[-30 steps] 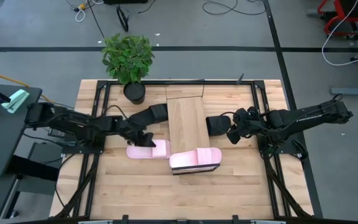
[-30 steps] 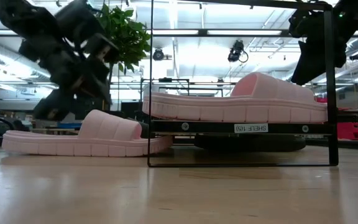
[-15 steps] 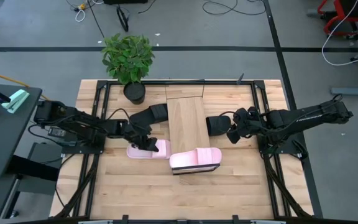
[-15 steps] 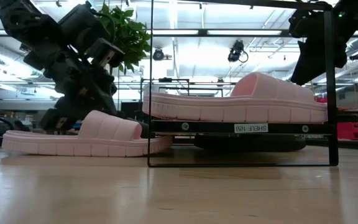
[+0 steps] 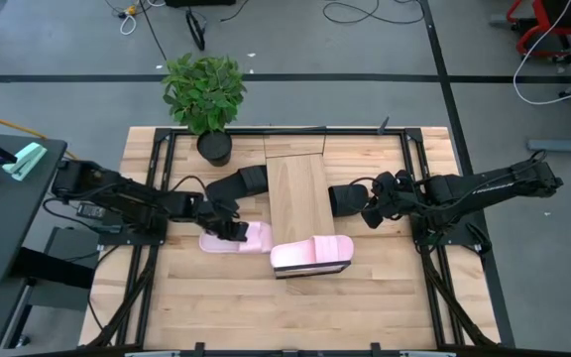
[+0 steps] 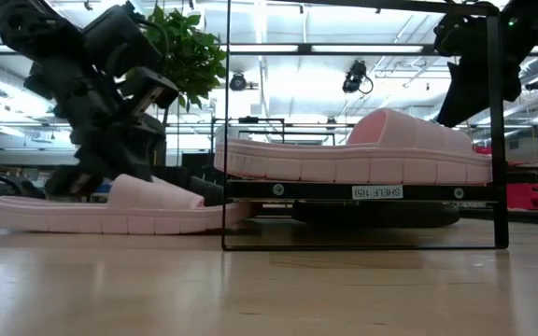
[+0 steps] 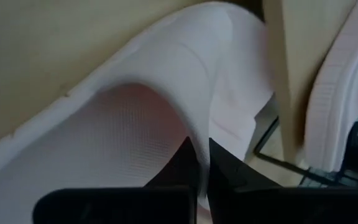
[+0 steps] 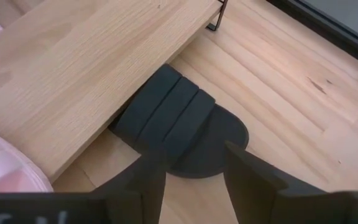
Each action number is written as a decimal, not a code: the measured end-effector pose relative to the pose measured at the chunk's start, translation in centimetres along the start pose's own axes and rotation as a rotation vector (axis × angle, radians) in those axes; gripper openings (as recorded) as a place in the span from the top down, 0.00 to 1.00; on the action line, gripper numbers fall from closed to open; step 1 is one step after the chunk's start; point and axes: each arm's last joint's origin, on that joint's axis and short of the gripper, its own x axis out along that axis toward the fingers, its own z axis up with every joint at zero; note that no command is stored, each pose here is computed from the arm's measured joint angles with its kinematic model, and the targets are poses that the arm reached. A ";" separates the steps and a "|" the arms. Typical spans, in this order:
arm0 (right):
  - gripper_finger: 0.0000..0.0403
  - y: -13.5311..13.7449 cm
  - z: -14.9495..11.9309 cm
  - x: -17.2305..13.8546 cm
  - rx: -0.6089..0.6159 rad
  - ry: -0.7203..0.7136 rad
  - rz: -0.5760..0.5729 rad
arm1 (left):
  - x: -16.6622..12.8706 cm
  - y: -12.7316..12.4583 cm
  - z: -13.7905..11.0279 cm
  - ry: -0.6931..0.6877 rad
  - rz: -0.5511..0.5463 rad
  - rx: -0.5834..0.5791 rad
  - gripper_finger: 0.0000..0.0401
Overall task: Pick and place slides into the shelf
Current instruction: Put the pink slide on the shelf
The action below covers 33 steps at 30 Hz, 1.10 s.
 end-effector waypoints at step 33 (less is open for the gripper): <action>0.63 -0.1 0.1 0.0 -0.009 -0.044 -0.039 | -9.1 -4.5 1.1 -0.381 -0.284 -0.009 0.97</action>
